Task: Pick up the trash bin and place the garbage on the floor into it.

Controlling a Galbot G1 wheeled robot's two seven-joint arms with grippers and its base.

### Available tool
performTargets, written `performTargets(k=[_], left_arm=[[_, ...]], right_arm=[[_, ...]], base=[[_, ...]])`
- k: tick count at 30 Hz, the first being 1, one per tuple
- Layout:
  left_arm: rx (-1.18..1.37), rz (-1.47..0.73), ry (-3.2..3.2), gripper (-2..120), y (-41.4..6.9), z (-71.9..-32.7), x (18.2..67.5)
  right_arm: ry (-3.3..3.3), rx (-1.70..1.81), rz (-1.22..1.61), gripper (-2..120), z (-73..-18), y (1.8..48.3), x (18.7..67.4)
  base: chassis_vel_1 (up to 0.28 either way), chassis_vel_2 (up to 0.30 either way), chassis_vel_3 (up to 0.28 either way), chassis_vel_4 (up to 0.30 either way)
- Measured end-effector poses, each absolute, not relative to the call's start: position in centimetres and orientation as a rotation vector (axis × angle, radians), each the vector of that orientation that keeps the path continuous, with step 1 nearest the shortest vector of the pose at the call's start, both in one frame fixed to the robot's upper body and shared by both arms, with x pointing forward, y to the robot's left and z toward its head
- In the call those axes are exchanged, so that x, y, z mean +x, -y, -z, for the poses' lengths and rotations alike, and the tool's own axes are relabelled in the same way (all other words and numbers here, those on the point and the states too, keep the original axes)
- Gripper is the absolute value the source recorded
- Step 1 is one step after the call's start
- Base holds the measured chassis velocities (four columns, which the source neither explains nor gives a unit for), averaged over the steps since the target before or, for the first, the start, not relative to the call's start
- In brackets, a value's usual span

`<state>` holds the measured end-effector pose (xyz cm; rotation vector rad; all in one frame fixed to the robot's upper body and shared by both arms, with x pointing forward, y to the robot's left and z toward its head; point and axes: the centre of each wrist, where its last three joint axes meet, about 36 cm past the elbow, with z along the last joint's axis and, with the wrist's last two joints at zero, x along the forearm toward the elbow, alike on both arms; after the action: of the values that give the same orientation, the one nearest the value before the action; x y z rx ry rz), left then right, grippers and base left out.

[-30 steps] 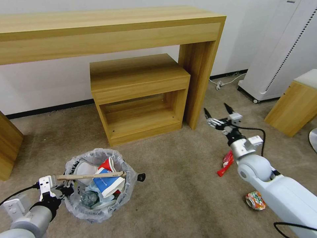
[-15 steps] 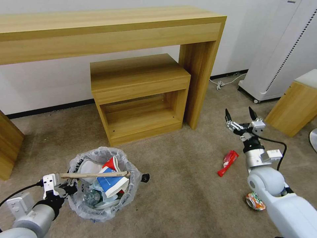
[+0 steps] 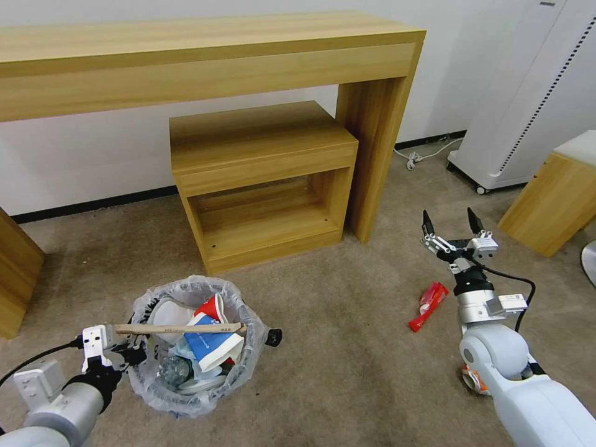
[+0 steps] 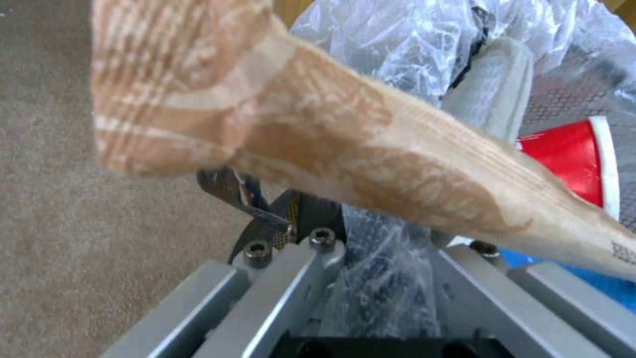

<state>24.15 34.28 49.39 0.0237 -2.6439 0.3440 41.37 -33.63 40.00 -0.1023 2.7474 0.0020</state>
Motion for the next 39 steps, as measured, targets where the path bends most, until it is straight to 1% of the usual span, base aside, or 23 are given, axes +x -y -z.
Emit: performTargets(k=[28,39], left_arm=[[0.018,-0.332,2.641,1,-34.8,-48.5,25.4],[0.024,-0.336,2.638,1,-34.4,-48.3,25.1]], right_arm=[[-2.748,-0.081,0.062,100,-38.9,34.9,40.8],[-2.724,-0.077,0.080,100,-38.4,35.1,40.5]], base=[[0.000,0.000,0.000,0.000],[-0.066,-0.069,-0.064,-0.077]])
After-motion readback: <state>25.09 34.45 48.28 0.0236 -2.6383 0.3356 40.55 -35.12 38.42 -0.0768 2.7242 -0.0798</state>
